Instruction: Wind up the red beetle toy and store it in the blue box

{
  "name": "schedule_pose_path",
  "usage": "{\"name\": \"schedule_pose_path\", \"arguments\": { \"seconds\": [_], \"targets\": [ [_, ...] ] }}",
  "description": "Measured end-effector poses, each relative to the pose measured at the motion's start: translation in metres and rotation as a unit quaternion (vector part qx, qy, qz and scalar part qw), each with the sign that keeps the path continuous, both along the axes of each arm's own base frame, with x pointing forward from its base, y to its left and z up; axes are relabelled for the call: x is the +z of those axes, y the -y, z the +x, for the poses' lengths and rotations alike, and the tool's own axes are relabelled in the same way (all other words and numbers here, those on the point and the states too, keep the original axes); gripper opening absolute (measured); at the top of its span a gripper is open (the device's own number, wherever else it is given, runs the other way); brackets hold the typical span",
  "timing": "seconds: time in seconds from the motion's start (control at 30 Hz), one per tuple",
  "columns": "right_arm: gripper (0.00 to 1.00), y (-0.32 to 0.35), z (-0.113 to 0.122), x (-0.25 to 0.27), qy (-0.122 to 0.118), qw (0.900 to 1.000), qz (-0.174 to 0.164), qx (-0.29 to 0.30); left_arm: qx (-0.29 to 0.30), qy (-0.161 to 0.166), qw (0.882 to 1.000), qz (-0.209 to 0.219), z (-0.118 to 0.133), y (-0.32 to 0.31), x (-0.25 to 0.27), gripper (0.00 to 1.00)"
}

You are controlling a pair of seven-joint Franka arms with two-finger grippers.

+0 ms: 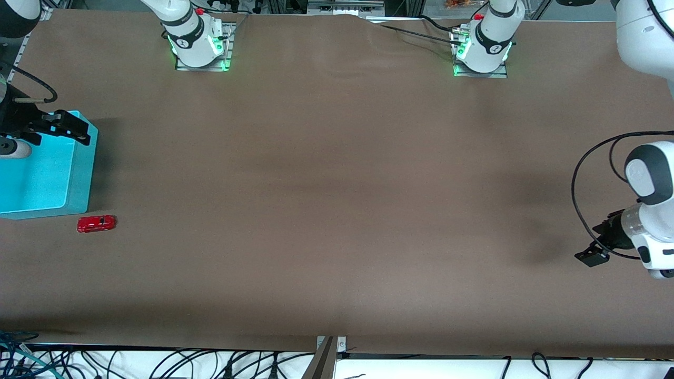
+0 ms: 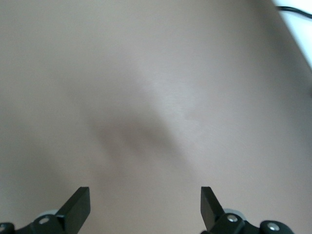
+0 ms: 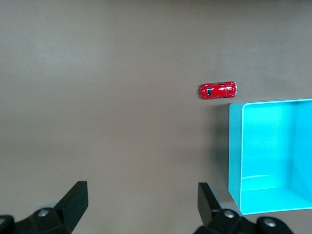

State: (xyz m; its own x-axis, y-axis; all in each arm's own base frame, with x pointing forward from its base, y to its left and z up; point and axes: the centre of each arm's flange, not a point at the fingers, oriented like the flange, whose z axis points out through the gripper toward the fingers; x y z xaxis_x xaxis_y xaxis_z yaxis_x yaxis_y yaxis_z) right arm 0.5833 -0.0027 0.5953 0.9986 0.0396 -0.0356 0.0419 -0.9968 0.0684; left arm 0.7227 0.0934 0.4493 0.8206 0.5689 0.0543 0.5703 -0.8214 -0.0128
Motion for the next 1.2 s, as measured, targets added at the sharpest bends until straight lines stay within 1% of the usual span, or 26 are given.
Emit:
{"name": "schedule_pose_path", "arguments": {
  "seconds": [0.2,0.43,0.63,0.8,1.0,1.1,1.2],
  "targets": [
    [1.0,0.001,0.0,-0.001,-0.001,1.0,0.0,-0.001,-0.044,0.016,0.999,0.001,0.002,0.008,0.028,1.0],
    [1.0,0.001,0.001,-0.002,-0.002,1.0,0.0,-0.001,-0.105,0.012,0.994,-0.003,-0.003,0.019,0.047,1.0],
    [1.0,0.001,0.001,-0.004,-0.005,1.0,0.0,-0.002,-0.139,0.01,0.99,-0.013,-0.017,0.038,0.083,1.0],
    [1.0,0.002,0.004,-0.012,-0.013,1.0,0.0,-0.003,-0.165,0.016,0.986,-0.025,-0.028,0.065,0.112,1.0],
    [1.0,0.013,0.008,-0.031,-0.034,0.999,-0.001,-0.013,-0.219,0.005,0.975,-0.029,-0.049,0.073,0.14,1.0],
    [1.0,0.021,0.009,-0.041,-0.042,0.999,-0.002,-0.02,-0.232,0.002,0.972,-0.029,-0.056,0.071,0.151,1.0],
    [1.0,0.026,0.009,-0.05,-0.044,0.999,-0.002,-0.025,-0.238,-0.007,0.971,-0.031,-0.061,0.07,0.154,1.0]
  ]
}}
